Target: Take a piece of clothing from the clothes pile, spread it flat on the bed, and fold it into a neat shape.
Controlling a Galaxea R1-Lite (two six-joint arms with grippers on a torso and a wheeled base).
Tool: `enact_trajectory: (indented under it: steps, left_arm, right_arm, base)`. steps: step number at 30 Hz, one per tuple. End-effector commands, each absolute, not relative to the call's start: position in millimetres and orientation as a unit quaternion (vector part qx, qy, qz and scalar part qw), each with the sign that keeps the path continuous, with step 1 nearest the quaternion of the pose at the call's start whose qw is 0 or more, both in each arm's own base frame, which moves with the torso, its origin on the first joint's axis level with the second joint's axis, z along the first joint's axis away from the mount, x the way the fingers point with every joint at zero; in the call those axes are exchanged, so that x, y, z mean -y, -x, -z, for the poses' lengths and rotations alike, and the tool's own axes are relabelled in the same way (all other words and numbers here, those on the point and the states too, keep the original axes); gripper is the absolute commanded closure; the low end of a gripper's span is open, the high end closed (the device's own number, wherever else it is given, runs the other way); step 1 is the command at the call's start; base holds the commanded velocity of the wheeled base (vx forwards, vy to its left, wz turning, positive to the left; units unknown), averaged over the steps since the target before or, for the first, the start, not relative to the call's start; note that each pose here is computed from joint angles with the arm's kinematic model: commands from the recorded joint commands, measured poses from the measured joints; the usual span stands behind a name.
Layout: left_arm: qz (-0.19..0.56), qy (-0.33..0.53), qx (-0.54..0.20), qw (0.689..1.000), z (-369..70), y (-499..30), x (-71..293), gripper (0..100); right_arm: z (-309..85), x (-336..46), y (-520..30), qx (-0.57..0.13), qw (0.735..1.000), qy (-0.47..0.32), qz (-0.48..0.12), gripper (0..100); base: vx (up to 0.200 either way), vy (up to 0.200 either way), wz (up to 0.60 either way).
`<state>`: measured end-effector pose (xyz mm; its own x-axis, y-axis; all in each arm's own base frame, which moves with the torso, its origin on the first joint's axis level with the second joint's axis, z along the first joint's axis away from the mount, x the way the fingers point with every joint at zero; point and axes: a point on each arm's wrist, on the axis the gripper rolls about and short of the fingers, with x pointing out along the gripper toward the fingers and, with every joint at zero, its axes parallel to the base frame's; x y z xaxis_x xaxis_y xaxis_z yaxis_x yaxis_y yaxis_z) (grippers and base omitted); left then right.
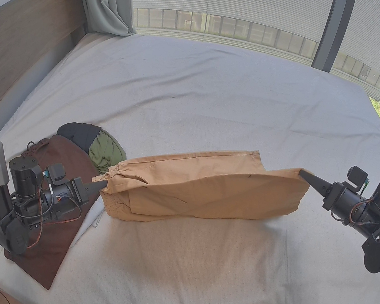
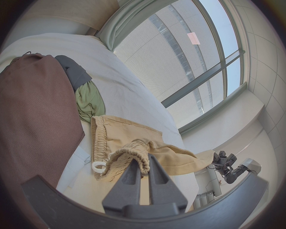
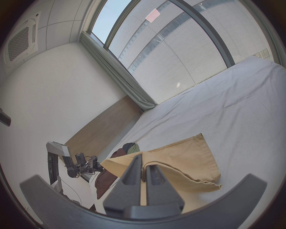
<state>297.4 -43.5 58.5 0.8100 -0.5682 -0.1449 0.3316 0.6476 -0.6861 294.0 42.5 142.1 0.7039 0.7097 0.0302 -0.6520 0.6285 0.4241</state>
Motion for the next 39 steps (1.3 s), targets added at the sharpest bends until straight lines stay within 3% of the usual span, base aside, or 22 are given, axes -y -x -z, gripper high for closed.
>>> enact_trajectory:
  steps: [1,39]
  left_arm:
    - [0.254,0.335,-0.176,0.890,-59,-298,45,100]
    - [0.239,0.350,-0.170,0.890,-44,-325,49,100]
  right_arm:
    - [-150,-43,-299,-0.055,0.898,-0.211,-0.382,100]
    - [-113,-47,-408,-0.059,0.895,-0.243,-0.370,100]
  base:
    - [0.000,0.000,0.00]
    - [0.000,0.000,0.00]
